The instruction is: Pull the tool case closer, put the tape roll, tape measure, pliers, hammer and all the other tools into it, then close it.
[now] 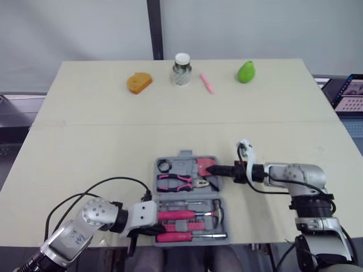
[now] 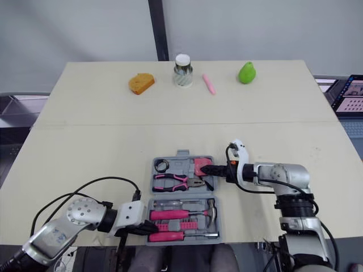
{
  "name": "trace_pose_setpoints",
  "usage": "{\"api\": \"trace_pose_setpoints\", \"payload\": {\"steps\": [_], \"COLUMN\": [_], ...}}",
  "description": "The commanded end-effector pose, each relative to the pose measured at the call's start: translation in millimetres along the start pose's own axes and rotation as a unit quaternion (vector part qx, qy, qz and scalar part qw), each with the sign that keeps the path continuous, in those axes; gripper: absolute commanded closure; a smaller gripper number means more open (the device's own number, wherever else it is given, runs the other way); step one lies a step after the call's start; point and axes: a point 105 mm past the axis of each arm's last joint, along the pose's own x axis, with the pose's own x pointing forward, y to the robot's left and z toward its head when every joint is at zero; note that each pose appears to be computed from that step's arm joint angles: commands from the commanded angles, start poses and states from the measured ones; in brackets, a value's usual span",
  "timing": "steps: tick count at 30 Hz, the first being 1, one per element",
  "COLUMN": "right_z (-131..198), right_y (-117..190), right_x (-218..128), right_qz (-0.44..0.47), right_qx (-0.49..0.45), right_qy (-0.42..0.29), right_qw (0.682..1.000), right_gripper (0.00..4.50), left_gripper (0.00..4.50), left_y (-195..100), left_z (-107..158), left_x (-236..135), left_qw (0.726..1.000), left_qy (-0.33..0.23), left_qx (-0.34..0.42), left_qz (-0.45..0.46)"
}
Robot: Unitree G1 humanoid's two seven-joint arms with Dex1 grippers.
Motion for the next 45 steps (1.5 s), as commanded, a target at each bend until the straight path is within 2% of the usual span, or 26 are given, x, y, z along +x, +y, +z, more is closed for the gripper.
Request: {"api": "trace_pose_setpoints", "payload": {"steps": [1,4,9,13,17,21,26,28,30,32,35,41,42,43,45], "right_z": [10,11,7,-7,-25,-41,-56,-50,-38,-30,-16,-11,-12,-14,-20], "right_y": [26,45,70,87,93,94,96,89,68,50,24,-29,-35,-40,-48], "right_x": [-5,-12,-26,-36,-50,-63,-83,-91,-100,-115,-142,-197,-202,-205,-208], "right_qz": [0.073,0.122,0.173,0.192,0.204,0.205,0.216,0.193,0.126,0.077,0.005,-0.118,-0.128,-0.137,-0.146], "right_qx": [-0.029,-0.056,-0.119,-0.192,-0.246,-0.287,-0.307,-0.311,-0.319,-0.308,-0.278,-0.234,-0.228,-0.226,-0.223], "right_qy": [-0.03,-0.035,-0.016,0.035,0.089,0.132,0.163,0.137,0.096,0.065,0.01,-0.052,-0.058,-0.057,-0.051], "right_qw": [0.996,0.99,0.978,0.962,0.943,0.926,0.912,0.92,0.935,0.946,0.961,0.964,0.964,0.963,0.962], "right_gripper": [0.02,0.02,0.02,0.02,0.02,0.02,0.02,0.02,0.02,0.02,0.0,0.0,0.0,0.0,0.0], "left_gripper": [4.5,4.5,4.5,4.5,4.5,4.5,4.5,4.5,4.5,4.5,3.61,0.7,0.35,0.08,0.08], "left_y": [2,4,7,4,-10,-19,0,13,27,33,37,42,43,44,47], "left_z": [-27,-27,-14,3,-2,-16,-33,-33,-33,-39,-51,-78,-81,-84,-88], "left_x": [1,0,-2,-12,-36,-61,-96,-112,-134,-151,-176,-213,-216,-220,-223], "left_qw": [0.998,0.998,0.996,0.991,0.988,0.984,0.972,0.965,0.95,0.937,0.919,0.889,0.885,0.881,0.875], "left_qy": [0.044,0.038,-0.008,-0.053,-0.034,-0.007,0.0,-0.018,-0.054,-0.065,-0.07,-0.055,-0.055,-0.055,-0.055], "left_qx": [-0.04,-0.047,-0.081,-0.118,-0.144,-0.173,-0.197,-0.197,-0.205,-0.208,-0.215,-0.223,-0.224,-0.225,-0.228], "left_qz": [0.012,0.019,0.033,0.036,0.035,0.051,0.126,0.171,0.228,0.274,0.325,0.397,0.405,0.412,0.423]}}
